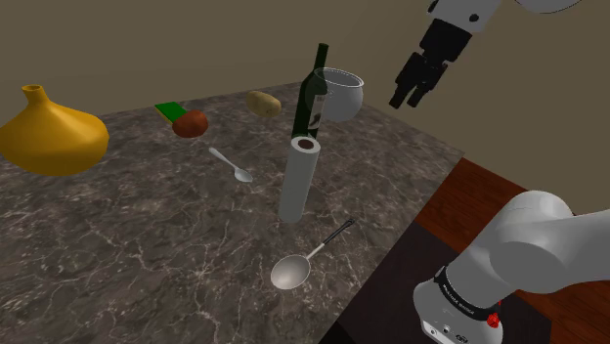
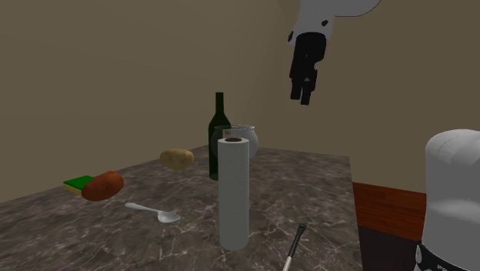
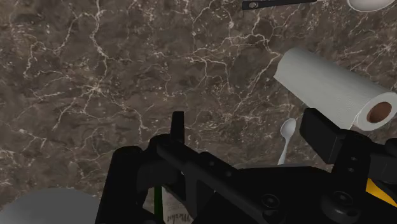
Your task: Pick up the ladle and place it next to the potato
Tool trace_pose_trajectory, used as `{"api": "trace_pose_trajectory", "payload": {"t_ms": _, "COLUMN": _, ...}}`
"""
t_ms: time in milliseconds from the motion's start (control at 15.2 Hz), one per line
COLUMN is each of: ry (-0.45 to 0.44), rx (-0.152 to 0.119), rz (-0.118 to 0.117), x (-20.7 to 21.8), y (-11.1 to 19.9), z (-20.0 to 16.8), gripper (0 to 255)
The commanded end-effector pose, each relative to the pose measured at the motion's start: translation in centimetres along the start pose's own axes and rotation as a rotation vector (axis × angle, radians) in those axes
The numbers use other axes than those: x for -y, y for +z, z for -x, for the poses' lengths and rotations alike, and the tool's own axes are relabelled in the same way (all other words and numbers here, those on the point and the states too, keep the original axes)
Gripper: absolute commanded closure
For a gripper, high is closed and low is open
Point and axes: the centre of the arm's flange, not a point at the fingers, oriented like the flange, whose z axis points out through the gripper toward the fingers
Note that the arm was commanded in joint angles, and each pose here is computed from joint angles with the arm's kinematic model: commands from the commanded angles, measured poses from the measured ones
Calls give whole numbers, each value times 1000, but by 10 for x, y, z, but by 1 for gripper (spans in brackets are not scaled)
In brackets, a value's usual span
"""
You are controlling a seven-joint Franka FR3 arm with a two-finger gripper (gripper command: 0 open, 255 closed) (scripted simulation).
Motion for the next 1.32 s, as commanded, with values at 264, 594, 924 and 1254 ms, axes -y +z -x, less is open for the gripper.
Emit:
{"api": "trace_pose_trajectory", "payload": {"t_ms": 264, "ry": 223, "rx": -12, "rz": 10, "x": 21, "y": 36, "z": 35, "gripper": 0}}
{"api": "trace_pose_trajectory", "payload": {"t_ms": 594, "ry": 502, "rx": -28, "rz": 22, "x": 58, "y": 82, "z": 70, "gripper": 0}}
{"api": "trace_pose_trajectory", "payload": {"t_ms": 924, "ry": 781, "rx": -44, "rz": 34, "x": 101, "y": 129, "z": 92, "gripper": 0}}
{"api": "trace_pose_trajectory", "payload": {"t_ms": 1254, "ry": 1060, "rx": -59, "rz": 46, "x": 149, "y": 177, "z": 102, "gripper": 0}}
